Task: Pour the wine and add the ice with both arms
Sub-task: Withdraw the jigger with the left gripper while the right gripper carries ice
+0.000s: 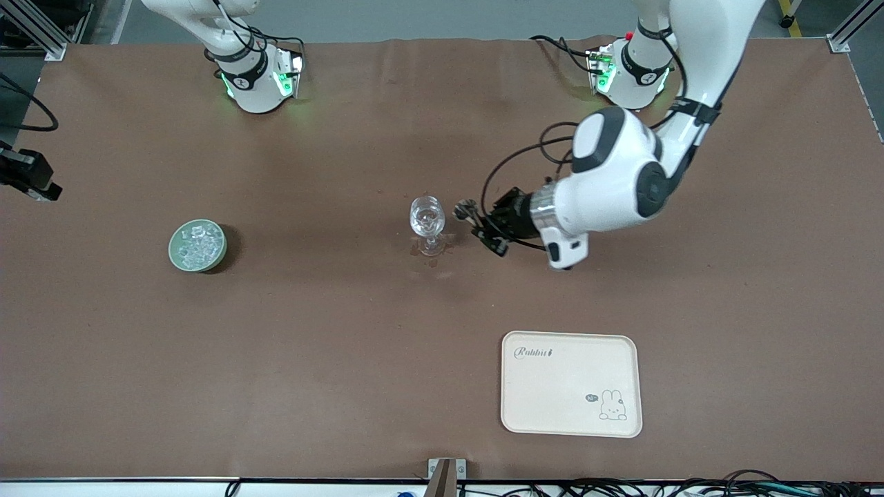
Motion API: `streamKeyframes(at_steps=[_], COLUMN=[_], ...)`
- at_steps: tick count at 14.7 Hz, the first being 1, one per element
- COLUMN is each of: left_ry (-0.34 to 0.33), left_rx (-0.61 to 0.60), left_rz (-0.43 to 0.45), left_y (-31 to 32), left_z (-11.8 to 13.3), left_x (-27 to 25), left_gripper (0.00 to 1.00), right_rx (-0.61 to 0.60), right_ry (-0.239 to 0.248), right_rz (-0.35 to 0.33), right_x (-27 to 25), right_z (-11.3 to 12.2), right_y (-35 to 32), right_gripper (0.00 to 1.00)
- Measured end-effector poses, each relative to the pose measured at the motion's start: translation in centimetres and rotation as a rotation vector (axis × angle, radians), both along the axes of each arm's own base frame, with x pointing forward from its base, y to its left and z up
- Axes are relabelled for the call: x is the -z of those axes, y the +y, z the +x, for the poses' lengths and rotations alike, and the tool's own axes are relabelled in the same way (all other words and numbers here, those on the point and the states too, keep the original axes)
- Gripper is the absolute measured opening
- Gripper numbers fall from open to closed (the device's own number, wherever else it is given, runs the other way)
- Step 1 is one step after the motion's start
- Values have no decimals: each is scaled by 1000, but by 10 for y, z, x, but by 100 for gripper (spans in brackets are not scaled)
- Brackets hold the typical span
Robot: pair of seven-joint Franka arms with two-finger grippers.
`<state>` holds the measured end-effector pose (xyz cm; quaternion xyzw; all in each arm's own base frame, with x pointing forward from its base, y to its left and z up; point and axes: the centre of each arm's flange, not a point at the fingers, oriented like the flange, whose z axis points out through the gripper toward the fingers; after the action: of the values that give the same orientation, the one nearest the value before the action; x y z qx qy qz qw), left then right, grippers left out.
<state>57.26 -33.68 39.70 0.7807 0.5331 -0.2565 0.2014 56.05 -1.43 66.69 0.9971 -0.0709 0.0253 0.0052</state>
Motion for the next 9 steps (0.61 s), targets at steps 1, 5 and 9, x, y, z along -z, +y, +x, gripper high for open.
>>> streamKeyframes(at_steps=[1, 5, 9], left_ry=[4, -1, -7], left_rx=[2, -47, -127], left_rz=[-10, -54, -121], left_y=[16, 71, 127], left_z=[7, 39, 72], left_x=[0, -7, 23], left_gripper=[22, 22, 22], right_rx=[-1, 31, 87], right_ry=[0, 1, -19], right_rz=[2, 13, 35], right_x=[0, 1, 4], right_z=[0, -3, -7], right_y=[11, 75, 143], right_gripper=[26, 26, 26])
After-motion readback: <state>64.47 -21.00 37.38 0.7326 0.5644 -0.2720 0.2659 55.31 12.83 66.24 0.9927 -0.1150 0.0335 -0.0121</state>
